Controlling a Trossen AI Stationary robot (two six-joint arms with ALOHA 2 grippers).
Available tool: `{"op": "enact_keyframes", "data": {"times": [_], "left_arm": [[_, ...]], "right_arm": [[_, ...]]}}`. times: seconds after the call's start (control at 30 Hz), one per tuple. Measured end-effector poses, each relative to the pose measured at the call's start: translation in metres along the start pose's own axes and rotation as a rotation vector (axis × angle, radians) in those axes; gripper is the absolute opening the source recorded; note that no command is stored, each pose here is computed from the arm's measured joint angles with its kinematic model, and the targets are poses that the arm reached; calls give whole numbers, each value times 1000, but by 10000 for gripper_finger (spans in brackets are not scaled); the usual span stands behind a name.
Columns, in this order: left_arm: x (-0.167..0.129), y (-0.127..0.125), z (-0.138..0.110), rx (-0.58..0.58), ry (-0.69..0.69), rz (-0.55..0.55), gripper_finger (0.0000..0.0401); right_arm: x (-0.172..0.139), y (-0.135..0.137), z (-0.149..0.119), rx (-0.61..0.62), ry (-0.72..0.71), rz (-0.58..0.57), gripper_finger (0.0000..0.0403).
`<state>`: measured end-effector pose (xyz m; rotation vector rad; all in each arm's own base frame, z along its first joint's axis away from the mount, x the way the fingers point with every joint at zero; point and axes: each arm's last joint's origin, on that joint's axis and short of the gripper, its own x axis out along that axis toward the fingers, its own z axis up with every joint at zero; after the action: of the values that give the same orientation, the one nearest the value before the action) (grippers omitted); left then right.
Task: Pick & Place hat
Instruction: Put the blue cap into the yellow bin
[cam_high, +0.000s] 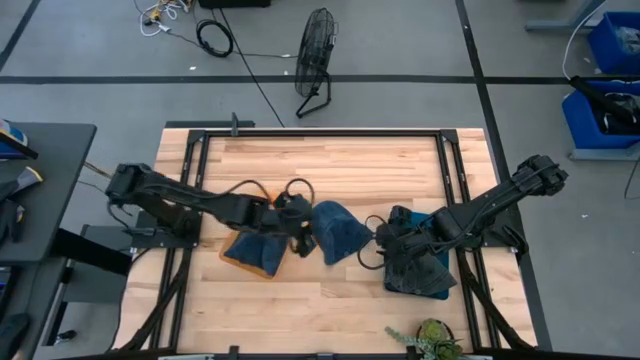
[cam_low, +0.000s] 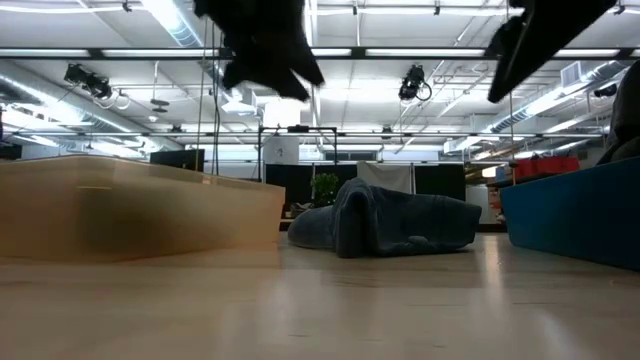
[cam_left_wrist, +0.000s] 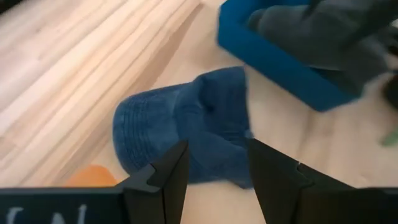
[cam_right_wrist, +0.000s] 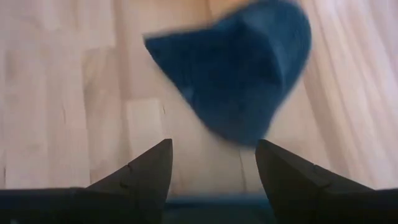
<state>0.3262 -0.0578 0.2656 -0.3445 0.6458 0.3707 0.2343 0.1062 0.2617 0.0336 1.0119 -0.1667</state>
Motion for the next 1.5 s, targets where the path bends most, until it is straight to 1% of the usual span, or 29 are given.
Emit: {"op": "enact_keyframes", "data": {"times": [0.1,0.2,0.37,0.57,0.9,1.0,1.07,1.13,1.23,1.27,1.3,1.37,1.43,1.5], "left_arm": [[30,3,-5,-19,16,29,166],[56,6,-10,-36,43,18,165],[85,10,-17,-56,45,20,165],[99,11,-22,-111,42,24,165],[122,12,-40,-74,88,59,165],[125,12,-43,3,96,60,160],[125,10,-44,51,93,63,142],[124,8,-43,91,82,53,110],[121,3,-37,158,77,21,43],[120,1,-33,162,69,4,23],[116,-2,-29,171,69,-20,13],[105,-10,-18,199,55,-88,11],[87,-17,-7,247,46,-135,10],[64,-22,3,316,59,-141,7]], "right_arm": [[0,-3,-5,81,50,-30,236],[0,-3,-6,147,56,-38,236],[0,-3,-6,177,52,-36,236],[0,-3,-6,169,54,-38,236],[0,-3,-6,165,53,-39,236],[0,-3,-6,165,53,-39,236],[0,-3,-6,165,53,-39,236],[0,-3,-6,163,53,-39,236],[0,-3,-6,162,53,-39,236],[0,-4,-6,162,53,-39,236],[0,-4,-6,162,53,-39,236],[0,-4,-6,162,54,-39,236],[0,-4,-6,163,56,-41,236],[0,-4,-6,167,57,-41,236]]}}
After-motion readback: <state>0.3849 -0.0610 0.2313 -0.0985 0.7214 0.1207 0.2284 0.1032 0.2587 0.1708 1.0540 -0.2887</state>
